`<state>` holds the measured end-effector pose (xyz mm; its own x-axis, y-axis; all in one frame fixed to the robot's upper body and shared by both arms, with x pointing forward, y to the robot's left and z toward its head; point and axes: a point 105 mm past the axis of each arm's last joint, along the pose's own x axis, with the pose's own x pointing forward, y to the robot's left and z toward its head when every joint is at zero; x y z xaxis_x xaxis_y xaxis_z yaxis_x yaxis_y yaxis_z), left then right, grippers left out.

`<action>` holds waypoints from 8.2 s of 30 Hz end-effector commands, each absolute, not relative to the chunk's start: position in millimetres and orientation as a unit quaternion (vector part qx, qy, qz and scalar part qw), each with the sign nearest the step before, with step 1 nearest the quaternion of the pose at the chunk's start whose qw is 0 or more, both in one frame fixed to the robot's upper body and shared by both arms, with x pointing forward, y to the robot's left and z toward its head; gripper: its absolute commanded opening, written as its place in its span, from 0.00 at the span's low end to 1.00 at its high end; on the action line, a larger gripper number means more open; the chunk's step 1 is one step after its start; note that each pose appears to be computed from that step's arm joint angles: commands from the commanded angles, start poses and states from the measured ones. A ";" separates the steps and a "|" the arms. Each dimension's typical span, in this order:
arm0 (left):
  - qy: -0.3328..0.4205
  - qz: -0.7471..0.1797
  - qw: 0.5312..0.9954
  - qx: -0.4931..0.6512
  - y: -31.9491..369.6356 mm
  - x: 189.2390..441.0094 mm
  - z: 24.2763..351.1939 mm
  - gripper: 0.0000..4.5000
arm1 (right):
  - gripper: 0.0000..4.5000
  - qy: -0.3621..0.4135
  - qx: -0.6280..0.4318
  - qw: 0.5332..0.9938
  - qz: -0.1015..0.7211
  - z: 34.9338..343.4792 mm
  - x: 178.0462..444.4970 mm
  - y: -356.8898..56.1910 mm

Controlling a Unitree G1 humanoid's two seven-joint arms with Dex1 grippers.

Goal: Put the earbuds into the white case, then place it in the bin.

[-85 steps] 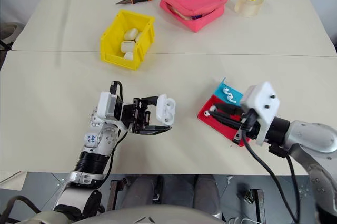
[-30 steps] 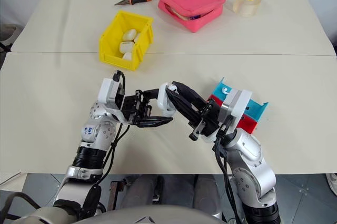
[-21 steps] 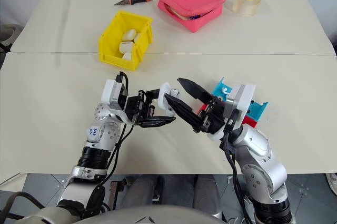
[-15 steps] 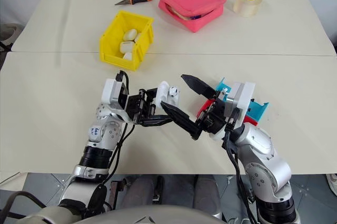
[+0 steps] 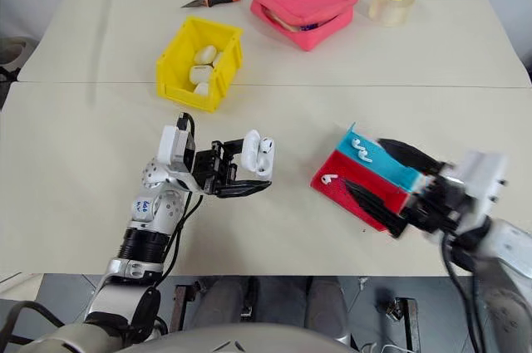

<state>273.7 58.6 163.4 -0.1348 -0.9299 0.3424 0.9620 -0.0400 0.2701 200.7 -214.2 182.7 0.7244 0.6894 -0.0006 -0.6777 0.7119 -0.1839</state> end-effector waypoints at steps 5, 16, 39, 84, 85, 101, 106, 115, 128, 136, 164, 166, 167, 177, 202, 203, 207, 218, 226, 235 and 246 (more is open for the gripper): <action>-0.222 -0.727 0.650 0.024 71.3 267.3 160.4 0.60 | 0.99 0.032 -0.162 0.928 0.334 172.9 187.5 -260.7; -0.231 -0.717 0.658 0.022 67.7 263.6 164.2 0.60 | 0.99 0.151 -0.203 0.906 0.341 172.9 230.9 -259.3; -0.244 -0.685 0.686 0.007 56.0 262.2 168.3 0.60 | 0.99 0.285 -0.347 0.812 0.373 166.4 356.3 -217.1; -0.251 -0.672 0.696 0.008 58.4 266.2 174.1 0.60 | 0.40 0.310 -0.436 0.721 0.441 142.9 343.8 -213.1; -0.251 -0.672 0.697 0.008 58.4 266.2 174.4 0.60 | 0.40 0.303 -0.447 0.714 0.446 144.1 343.0 -212.8; -0.252 -0.665 0.703 0.011 61.1 265.9 175.5 0.60 | 0.40 0.247 -0.540 0.653 0.470 150.6 344.4 -210.9; -0.253 -0.664 0.703 0.009 61.4 265.4 176.2 0.60 | 0.40 0.242 -0.542 0.646 0.480 147.4 345.1 -211.7; -0.253 -0.662 0.705 0.008 62.2 265.8 177.4 0.60 | 0.40 0.233 -0.540 0.639 0.496 141.3 345.6 -209.5; -0.252 -0.662 0.706 0.007 62.5 266.7 178.1 0.60 | 0.36 0.234 -0.534 0.620 0.524 133.4 339.5 -207.2; -0.251 -0.662 0.706 0.008 62.5 267.4 178.1 0.60 | 0.12 0.234 -0.530 0.629 0.518 134.5 340.8 -208.4; -0.234 -0.711 0.663 -0.013 42.1 272.6 178.8 0.60 | 0.12 -0.106 0.071 0.841 0.526 247.6 246.3 -141.9; -0.230 -0.713 0.662 -0.010 40.7 273.9 178.2 0.60 | 0.12 -0.106 0.118 0.830 0.534 247.0 238.0 -132.3; -0.228 -0.714 0.662 -0.010 40.0 274.7 178.0 0.60 | 0.12 -0.105 0.132 0.826 0.537 245.8 234.5 -128.3; -0.220 -0.717 0.661 -0.012 35.1 276.3 178.3 0.60 | 0.12 -0.077 0.192 0.807 0.553 226.4 217.8 -95.0; -0.232 -0.715 0.659 -0.017 34.9 274.1 183.3 0.60 | 0.41 -0.029 0.154 0.824 0.544 196.6 225.5 -87.5; -0.232 -0.715 0.659 -0.017 34.7 273.8 183.5 0.60 | 0.50 -0.035 0.148 0.821 0.550 199.0 224.6 -87.5; -0.230 -0.711 0.665 -0.008 38.5 274.7 183.3 0.60 | 0.63 -0.047 0.132 0.828 0.543 206.8 225.3 -100.3; -0.145 -0.665 0.716 0.154 62.3 294.7 168.1 0.60 | 0.18 -0.026 0.022 0.855 0.517 213.7 231.1 -136.6; -0.122 -0.680 0.690 0.216 51.5 299.5 166.1 0.60 | 0.01 -0.042 -0.049 0.813 0.579 226.6 241.7 -90.8; -0.107 -0.697 0.675 0.218 50.2 295.7 159.6 0.60 | 0.01 0.006 -0.094 0.786 0.611 216.4 248.3 -67.6; -0.168 -0.686 0.682 0.190 67.3 288.2 161.9 0.60 | 0.01 0.047 -0.107 0.853 0.509 189.1 263.3 -119.9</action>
<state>293.4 62.3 149.5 0.0269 -0.9935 -0.1103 0.9002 -0.0239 0.4348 259.8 -106.9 178.5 0.4077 0.8877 -0.2140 -0.9128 0.4023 -0.0705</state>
